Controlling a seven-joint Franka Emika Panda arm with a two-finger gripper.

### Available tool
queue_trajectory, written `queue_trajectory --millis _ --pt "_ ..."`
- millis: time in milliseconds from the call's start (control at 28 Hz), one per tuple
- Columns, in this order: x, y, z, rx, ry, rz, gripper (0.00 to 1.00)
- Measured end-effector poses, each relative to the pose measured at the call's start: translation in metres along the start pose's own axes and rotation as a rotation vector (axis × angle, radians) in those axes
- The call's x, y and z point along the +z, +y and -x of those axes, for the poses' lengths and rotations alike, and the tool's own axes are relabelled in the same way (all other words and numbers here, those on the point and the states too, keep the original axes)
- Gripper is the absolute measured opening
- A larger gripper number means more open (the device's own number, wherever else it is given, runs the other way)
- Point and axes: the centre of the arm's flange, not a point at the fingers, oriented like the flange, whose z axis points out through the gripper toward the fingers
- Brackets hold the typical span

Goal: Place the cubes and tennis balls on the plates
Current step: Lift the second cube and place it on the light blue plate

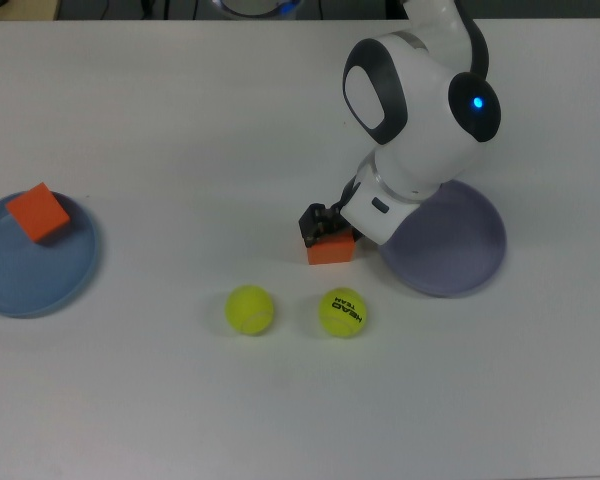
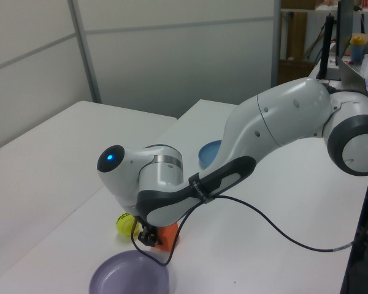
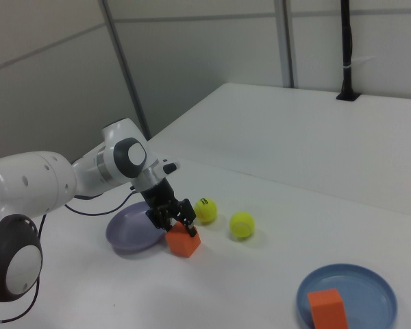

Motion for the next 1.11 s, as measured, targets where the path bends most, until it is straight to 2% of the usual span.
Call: queue_trajectory --millis 71,214,357,500,679,857,1107 --pt "0.0 0.0 0.0 0.001 0.0 0.0 0.68" --pt "0.0 0.001 0.0 0.019 0.001 0.001 0.68" --pt "-0.008 0.021 -0.003 0.074 0.017 0.013 0.66" --pt "-0.027 0.084 -0.006 0.178 0.05 0.035 0.66" --pt "-0.021 0.186 0.006 0.327 0.041 0.058 0.66" --pt "0.012 0.279 0.022 0.454 0.064 0.055 0.66" --pt "0.074 0.347 0.044 0.542 0.034 0.06 0.66"
